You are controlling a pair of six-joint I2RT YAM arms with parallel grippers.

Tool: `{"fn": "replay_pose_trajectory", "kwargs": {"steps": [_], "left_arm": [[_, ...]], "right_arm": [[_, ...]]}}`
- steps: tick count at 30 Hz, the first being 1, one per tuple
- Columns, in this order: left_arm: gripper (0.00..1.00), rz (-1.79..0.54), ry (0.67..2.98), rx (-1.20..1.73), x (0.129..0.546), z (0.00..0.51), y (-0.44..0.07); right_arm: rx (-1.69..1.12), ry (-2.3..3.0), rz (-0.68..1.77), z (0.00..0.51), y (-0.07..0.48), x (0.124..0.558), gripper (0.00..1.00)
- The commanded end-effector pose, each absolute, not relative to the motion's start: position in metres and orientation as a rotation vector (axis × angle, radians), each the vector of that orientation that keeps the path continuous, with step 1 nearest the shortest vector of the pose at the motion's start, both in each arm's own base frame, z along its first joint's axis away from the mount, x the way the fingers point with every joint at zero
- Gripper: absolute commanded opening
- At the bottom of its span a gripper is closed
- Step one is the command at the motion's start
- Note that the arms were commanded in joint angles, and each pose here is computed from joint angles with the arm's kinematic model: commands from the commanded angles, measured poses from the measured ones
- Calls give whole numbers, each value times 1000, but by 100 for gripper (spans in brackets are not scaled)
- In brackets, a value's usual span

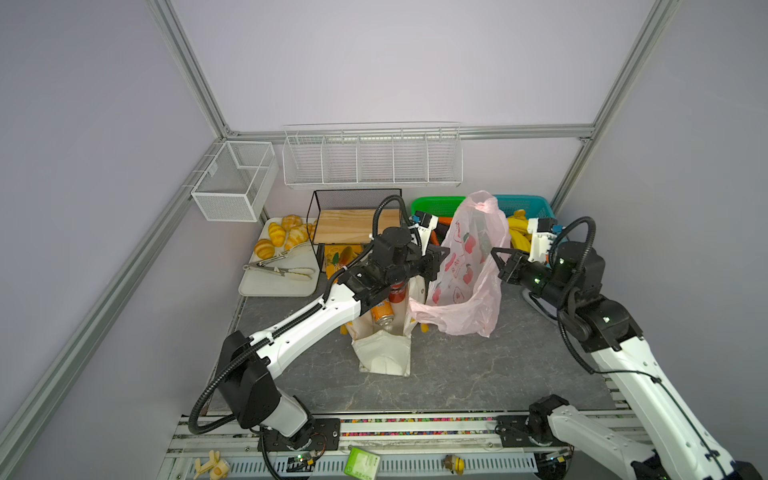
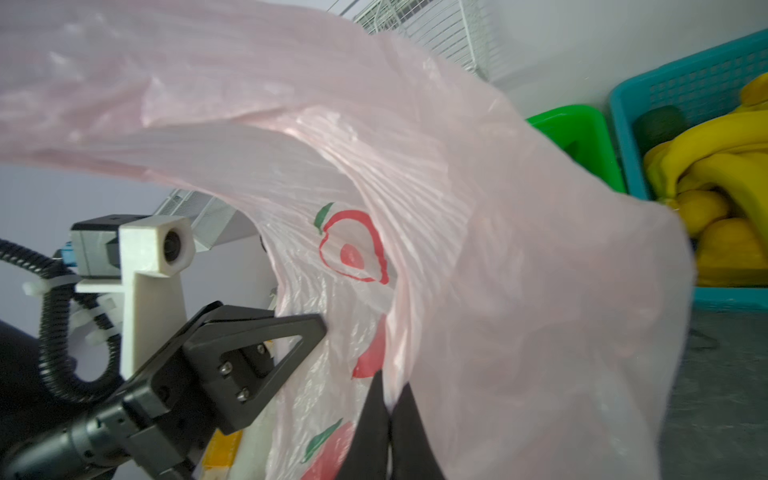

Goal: Place the mixed food into the grocery bags and tie them
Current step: 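Grasp the pink bag's other rim with the left gripper and hold it open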

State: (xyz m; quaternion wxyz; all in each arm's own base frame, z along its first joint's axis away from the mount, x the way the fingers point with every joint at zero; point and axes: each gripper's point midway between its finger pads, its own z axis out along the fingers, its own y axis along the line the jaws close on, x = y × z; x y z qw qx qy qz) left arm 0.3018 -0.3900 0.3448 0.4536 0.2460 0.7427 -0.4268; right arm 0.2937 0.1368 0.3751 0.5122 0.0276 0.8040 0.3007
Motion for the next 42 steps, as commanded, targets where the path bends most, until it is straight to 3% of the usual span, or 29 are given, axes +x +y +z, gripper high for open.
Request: {"fn": "replay_pose_trajectory", "kwargs": {"steps": [1,6,14,21,31,42], "left_arm": [[0,-1272,1859,578,283,365,-379],[0,-1435,1921,576,270,369,-370],[0,-1425,2007,680,246,369,-358],[0,-1553,2037,714,230,368,-356],[0,-1390,2217,545,268,317,-351],[0,-1296,2246,497,284,304,-348]], "right_arm": [[-16,2059,462,355,110,286,6],[-99,2151,409,344,110,280,6],[-226,2206,529,343,131,265,6],[-353,2243,703,340,154,244,7],[-230,2413,611,276,148,272,7],[-230,2369,677,263,165,302,9]]}}
